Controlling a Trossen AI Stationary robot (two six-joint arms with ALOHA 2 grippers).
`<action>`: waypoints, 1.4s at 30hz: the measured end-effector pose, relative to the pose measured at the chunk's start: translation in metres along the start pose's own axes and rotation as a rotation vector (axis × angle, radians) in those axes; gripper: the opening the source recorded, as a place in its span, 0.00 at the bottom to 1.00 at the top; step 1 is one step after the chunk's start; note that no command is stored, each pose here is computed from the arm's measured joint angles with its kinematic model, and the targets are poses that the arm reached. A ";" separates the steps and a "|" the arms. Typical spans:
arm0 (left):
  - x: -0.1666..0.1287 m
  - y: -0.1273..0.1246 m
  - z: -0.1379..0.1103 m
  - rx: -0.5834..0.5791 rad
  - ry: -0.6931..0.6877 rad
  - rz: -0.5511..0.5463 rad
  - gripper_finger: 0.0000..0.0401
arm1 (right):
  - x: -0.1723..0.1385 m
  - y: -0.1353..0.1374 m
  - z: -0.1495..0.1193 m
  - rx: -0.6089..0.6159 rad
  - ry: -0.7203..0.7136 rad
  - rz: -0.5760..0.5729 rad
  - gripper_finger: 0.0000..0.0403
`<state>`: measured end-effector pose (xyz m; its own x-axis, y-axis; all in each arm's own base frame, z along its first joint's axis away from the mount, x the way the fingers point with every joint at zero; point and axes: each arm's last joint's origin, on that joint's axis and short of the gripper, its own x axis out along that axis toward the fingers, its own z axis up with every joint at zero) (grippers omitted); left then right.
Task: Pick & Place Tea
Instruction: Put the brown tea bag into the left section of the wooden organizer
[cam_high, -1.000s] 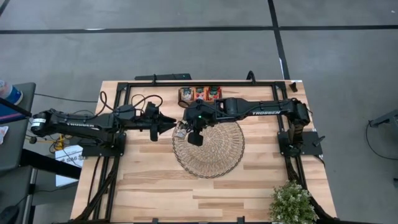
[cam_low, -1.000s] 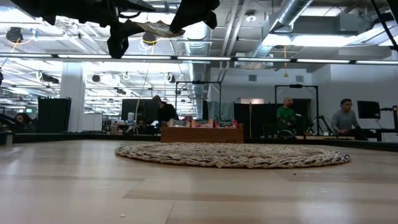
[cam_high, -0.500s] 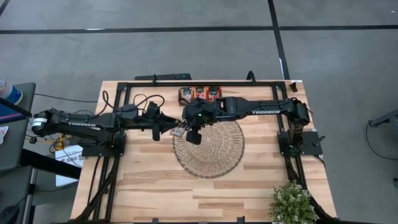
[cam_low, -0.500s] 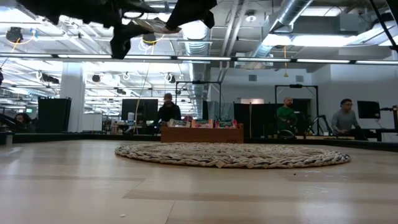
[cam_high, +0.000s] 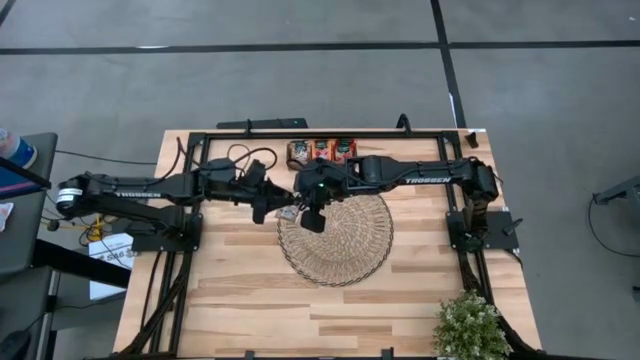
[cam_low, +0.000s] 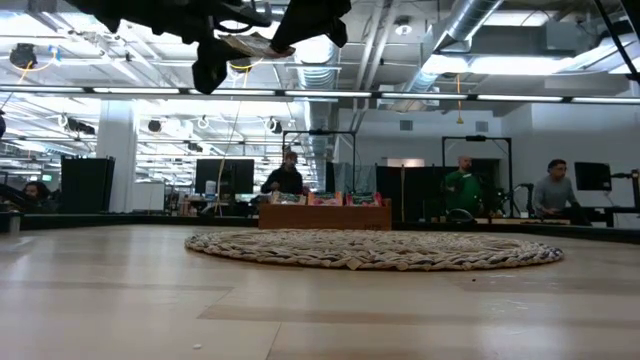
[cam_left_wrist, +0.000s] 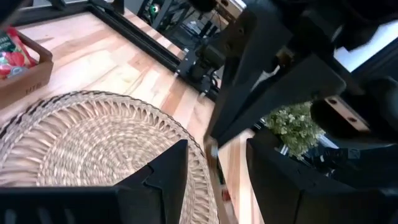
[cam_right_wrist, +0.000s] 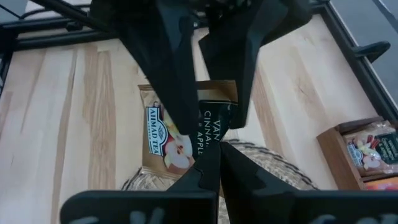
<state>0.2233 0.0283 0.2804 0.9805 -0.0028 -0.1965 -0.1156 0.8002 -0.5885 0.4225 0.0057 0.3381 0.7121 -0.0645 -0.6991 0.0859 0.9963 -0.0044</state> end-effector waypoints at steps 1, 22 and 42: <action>0.002 0.000 0.001 0.003 0.001 0.001 0.39 | 0.000 0.000 -0.001 0.000 0.006 0.000 0.00; 0.003 0.000 0.005 0.013 0.050 0.030 0.18 | 0.000 0.000 -0.003 -0.021 0.036 -0.006 0.00; 0.003 0.001 0.006 0.035 0.033 0.063 0.00 | 0.000 0.000 -0.003 -0.076 0.036 0.020 0.03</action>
<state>0.2272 0.0325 0.2837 0.9656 0.0284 -0.2585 -0.1705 0.8198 -0.5467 0.4198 0.0061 0.3360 0.6878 -0.0442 -0.7246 0.0180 0.9989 -0.0438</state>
